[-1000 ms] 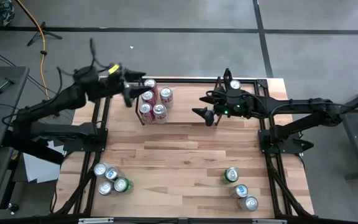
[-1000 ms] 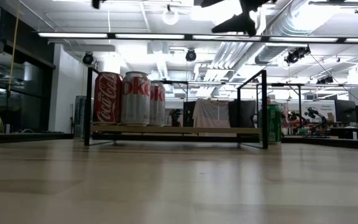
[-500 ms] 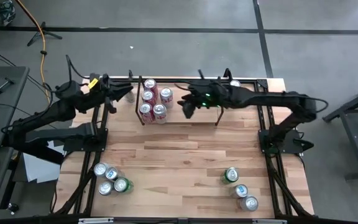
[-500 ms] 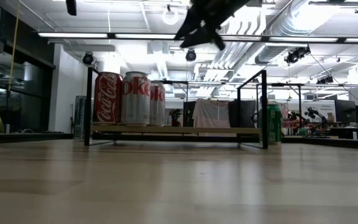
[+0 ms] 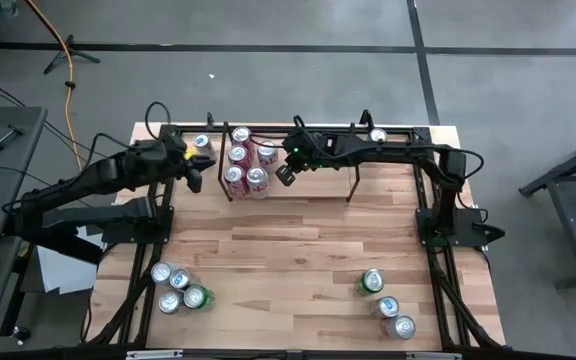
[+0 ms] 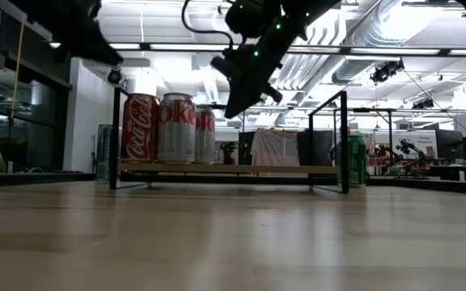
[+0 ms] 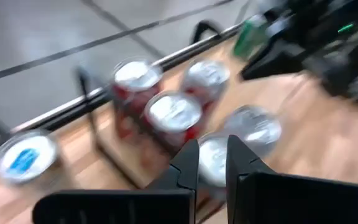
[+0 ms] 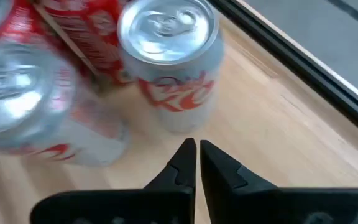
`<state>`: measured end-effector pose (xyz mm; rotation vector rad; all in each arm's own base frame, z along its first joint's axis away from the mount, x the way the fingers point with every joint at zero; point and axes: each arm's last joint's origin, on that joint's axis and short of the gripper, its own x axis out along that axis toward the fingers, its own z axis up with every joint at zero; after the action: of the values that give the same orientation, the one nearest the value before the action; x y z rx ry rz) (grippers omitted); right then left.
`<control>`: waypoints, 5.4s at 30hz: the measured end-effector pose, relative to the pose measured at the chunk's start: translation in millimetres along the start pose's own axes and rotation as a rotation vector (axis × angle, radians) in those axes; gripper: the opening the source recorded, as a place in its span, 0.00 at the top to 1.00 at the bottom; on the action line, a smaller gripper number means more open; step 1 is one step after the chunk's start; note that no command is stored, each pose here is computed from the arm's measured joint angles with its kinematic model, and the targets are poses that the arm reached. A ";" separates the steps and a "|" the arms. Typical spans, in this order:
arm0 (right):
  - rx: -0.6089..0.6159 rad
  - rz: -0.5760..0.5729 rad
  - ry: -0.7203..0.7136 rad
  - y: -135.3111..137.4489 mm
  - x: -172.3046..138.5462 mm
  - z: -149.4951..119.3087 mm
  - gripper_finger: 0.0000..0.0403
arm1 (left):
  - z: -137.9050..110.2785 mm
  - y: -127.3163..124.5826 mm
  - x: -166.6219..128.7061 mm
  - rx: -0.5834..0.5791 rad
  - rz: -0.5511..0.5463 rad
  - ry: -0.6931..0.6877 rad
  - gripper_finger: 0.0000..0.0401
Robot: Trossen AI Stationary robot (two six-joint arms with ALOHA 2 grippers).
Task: Place canned beverage on shelf
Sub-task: Put the top silver soda can on the shelf aligned with the other silver soda can, then put the silver soda can on the shelf aligned with the other silver soda cans
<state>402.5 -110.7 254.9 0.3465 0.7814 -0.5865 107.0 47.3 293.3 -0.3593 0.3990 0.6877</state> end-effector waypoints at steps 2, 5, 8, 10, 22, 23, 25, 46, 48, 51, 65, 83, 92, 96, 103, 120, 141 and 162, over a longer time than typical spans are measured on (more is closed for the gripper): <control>-0.006 -0.024 -0.008 -0.6 5.8 -0.6 1.00 | -5.7 2.4 4.0 0.007 0.054 0.007 1.00; 0.000 -0.032 -0.041 -4.0 12.0 2.9 1.00 | -11.2 5.9 8.9 0.000 0.150 -0.007 1.00; 0.030 -0.041 -0.073 -10.8 17.1 7.7 1.00 | -17.5 9.9 13.6 -0.038 0.254 -0.025 1.00; 0.076 -0.049 -0.080 -15.9 20.2 9.6 1.00 | -22.1 12.0 16.8 -0.077 0.302 -0.032 1.00; 0.120 0.020 -0.133 -24.7 24.3 19.6 1.00 | -55.2 15.3 40.6 -0.182 0.275 0.061 1.00; 0.120 0.019 -0.131 -24.7 24.9 19.3 1.00 | -57.7 15.3 42.8 -0.196 0.267 0.062 1.00; 0.122 0.026 -0.141 -24.1 27.3 19.7 1.00 | -61.6 15.4 46.7 -0.224 0.260 0.060 1.00; 0.078 0.179 -0.165 -13.7 37.1 21.0 1.00 | -70.6 15.5 56.5 -0.265 0.246 0.062 1.00; 0.072 0.181 -0.164 -13.1 37.0 20.8 1.00 | -70.6 15.5 56.5 -0.265 0.246 0.062 1.00; 0.069 0.177 -0.155 -13.6 37.0 20.0 1.00 | -70.6 15.5 56.5 -0.263 0.247 0.062 1.00; -0.054 0.127 -0.163 -37.3 -16.3 34.6 1.00 | -59.1 13.7 58.2 -0.179 0.216 -0.035 1.00; -0.163 0.082 -0.182 -61.7 -121.8 35.6 1.00 | 31.0 8.1 19.0 -0.009 0.014 -0.305 1.00; -0.252 0.143 -0.150 -59.7 -201.4 -6.9 1.00 | 63.4 -12.0 -1.9 -0.031 -0.323 -0.500 1.00; -0.186 0.192 -0.199 -59.2 -221.5 -42.9 1.00 | 66.7 -25.5 -1.5 -0.044 -0.478 -0.519 1.00; -0.027 0.384 -0.446 -57.4 -238.8 -87.3 1.00 | 68.9 -47.8 -1.0 0.002 -0.618 -0.568 1.00; 0.007 0.446 -0.539 -54.2 -231.0 -93.1 1.00 | 66.9 -50.3 -5.3 0.001 -0.641 -0.564 1.00; 0.058 0.475 -0.565 -52.5 -231.9 -89.2 1.00 | 68.7 -49.5 -6.7 -0.048 -0.632 -0.562 0.49; 0.078 0.427 -0.585 -53.9 -231.7 -88.4 1.00 | 108.8 -82.5 -30.7 -0.133 -0.607 0.152 0.15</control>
<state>189.8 -25.1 363.6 0.3751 0.1112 -0.2875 166.3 19.9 417.1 -0.6275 0.3631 0.0926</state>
